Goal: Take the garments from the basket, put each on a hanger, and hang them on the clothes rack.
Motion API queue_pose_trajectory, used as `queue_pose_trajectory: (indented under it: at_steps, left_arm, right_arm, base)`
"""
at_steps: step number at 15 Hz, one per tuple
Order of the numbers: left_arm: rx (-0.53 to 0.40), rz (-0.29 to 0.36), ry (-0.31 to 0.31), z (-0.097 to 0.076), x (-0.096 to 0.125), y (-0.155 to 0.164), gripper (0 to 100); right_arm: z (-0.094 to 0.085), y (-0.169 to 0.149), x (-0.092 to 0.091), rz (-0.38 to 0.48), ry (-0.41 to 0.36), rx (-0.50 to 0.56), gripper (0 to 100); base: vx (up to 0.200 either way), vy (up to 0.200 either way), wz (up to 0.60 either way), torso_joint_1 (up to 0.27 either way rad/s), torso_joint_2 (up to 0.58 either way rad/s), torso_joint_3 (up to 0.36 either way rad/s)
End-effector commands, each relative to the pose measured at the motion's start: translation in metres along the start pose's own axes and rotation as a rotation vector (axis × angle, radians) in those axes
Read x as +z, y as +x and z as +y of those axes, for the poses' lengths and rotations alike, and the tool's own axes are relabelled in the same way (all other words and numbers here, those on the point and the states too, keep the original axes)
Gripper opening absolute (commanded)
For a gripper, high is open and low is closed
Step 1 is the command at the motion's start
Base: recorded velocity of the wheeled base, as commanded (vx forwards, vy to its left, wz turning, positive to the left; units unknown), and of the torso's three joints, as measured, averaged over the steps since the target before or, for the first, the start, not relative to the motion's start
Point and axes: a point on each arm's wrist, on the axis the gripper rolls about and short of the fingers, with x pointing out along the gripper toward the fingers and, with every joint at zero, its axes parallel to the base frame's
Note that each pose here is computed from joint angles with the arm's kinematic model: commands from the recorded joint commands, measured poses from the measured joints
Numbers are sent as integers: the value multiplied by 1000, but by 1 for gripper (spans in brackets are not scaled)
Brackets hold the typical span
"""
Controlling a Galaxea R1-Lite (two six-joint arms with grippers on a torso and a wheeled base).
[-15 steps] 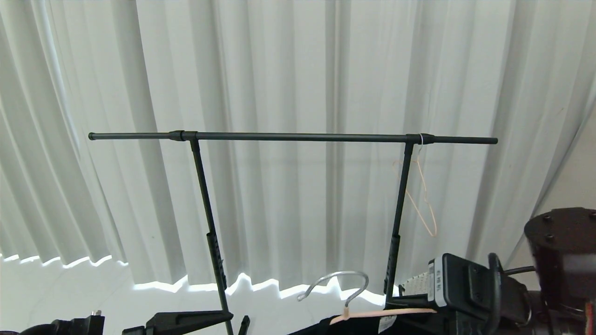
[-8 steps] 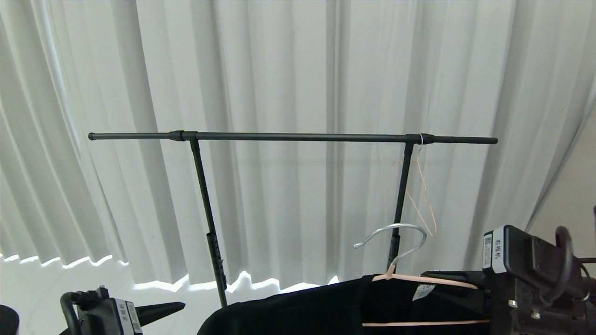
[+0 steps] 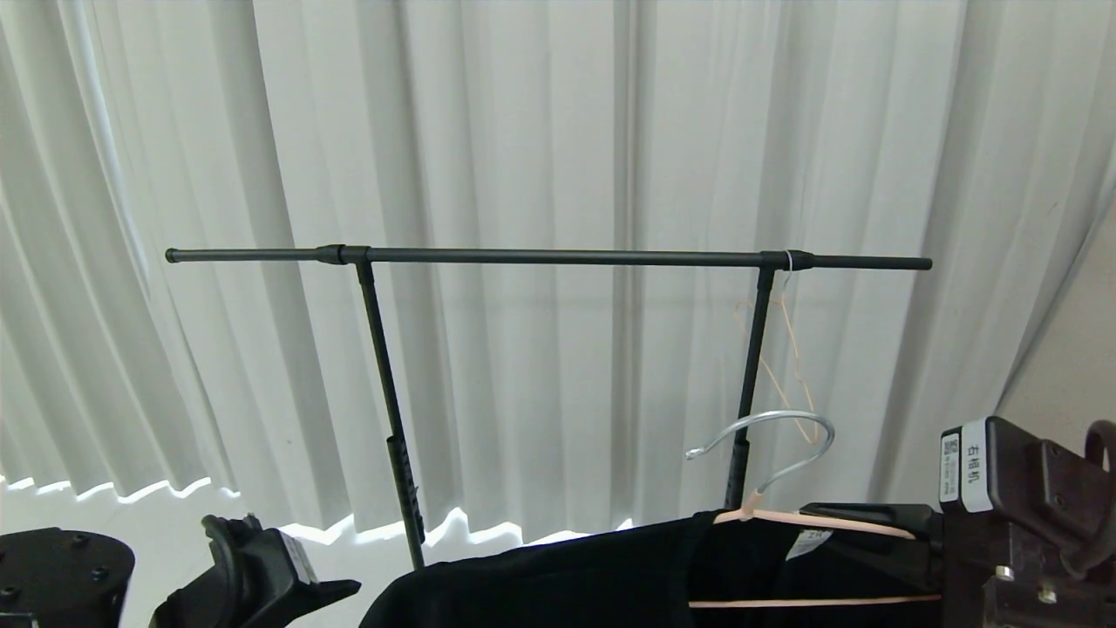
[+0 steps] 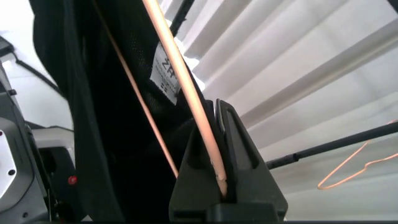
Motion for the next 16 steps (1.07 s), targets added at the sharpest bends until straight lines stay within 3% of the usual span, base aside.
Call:
queue_pose_trajectory:
  at_steps: [1,3,5,7,11,12,16]
  left_arm:
    - [-7,28,-8,1,-1,5,0]
    - [25,56,-38,7,-3,8,0]
    - [130,119,-112,21,-15,8,0]
    - [188,131,-150,27,-19,4,0]
    - [169,95,-117,23,-12,3,0]
    - [168,91,-114,23,-11,3,100]
    - [171,41,-107,21,-8,-4,100]
  right_arm:
    - [0,-2,0,-5,0,-1,0]
    - [1,-4,-2,-4,2,-4,0]
    - [2,-10,-7,-1,14,-20,0]
    - [-2,-14,-9,1,37,-49,0]
    - [-3,-13,-10,6,56,-55,0]
    - [-3,-13,-10,6,56,-55,0]
    - [-5,-14,-10,19,72,-98,0]
  base:
    - [0,0,0,0,0,0]
    - [0,0,0,0,0,0]
    - [0,0,0,0,0,0]
    - [0,0,0,0,0,0]
    - [0,0,0,0,0,0]
    - [0,0,0,0,0,0]
    - [0,0,0,0,0,0]
